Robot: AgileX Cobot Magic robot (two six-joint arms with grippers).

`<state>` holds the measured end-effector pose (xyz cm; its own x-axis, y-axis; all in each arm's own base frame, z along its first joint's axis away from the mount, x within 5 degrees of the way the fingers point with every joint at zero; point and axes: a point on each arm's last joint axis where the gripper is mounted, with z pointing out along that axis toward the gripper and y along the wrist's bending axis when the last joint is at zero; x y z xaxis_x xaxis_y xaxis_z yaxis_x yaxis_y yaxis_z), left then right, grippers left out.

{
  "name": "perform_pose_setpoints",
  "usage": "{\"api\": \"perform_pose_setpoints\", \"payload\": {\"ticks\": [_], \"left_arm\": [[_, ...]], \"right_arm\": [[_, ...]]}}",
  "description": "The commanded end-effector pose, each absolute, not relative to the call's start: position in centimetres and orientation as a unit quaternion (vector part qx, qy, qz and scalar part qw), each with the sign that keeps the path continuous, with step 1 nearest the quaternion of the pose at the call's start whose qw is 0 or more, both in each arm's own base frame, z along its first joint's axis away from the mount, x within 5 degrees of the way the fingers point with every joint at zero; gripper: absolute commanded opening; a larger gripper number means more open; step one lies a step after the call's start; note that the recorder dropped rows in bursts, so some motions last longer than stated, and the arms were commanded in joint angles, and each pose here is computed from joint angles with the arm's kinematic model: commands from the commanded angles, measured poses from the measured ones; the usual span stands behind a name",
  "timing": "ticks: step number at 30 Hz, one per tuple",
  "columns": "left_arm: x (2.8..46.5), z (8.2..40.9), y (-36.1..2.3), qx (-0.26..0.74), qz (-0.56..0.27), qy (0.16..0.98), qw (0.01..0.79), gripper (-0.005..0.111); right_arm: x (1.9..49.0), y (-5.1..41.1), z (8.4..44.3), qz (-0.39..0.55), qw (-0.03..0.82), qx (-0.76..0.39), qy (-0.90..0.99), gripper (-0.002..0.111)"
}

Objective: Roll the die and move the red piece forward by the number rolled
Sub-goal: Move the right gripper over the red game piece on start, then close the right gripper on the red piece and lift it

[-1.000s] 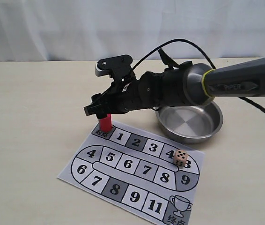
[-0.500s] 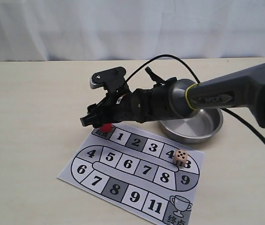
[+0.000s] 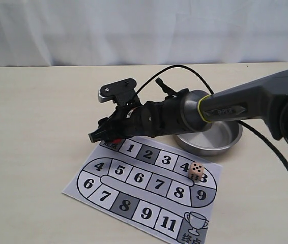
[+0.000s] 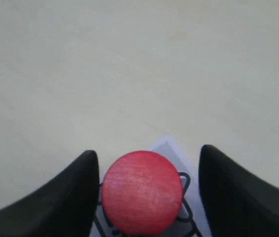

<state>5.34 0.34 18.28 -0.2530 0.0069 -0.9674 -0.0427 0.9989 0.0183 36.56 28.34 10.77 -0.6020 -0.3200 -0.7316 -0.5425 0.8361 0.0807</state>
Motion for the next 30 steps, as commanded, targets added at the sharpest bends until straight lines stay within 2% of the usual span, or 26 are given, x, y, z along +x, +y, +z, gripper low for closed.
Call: {"api": "perform_pose_setpoints", "payload": {"ticks": [1,5,6,18,23,30], "left_arm": [[5.4,18.3,0.3,-0.013,0.018,0.788,0.616,0.0],[5.4,18.3,0.3,-0.013,0.018,0.788,0.616,0.0],[5.4,18.3,0.3,-0.013,0.018,0.788,0.616,0.0],[5.4,18.3,0.3,-0.013,0.018,0.788,0.616,0.0],[5.4,18.3,0.3,-0.013,0.018,0.788,0.616,0.0],[5.4,18.3,0.3,-0.013,0.018,0.788,0.616,0.0]], "right_arm": [[36.5,28.4,10.8,0.147,0.371,-0.253,0.882,0.033],[36.5,28.4,11.4,0.149,0.372,-0.253,0.881,0.007],[36.5,28.4,11.7,0.15,0.375,-0.253,0.879,0.004],[36.7,25.7,15.1,0.148,0.33,-0.259,0.896,0.004],[36.5,25.6,14.3,0.146,0.302,-0.264,0.904,0.004],[36.2,25.6,11.4,0.134,0.265,-0.272,0.915,0.004]]}}
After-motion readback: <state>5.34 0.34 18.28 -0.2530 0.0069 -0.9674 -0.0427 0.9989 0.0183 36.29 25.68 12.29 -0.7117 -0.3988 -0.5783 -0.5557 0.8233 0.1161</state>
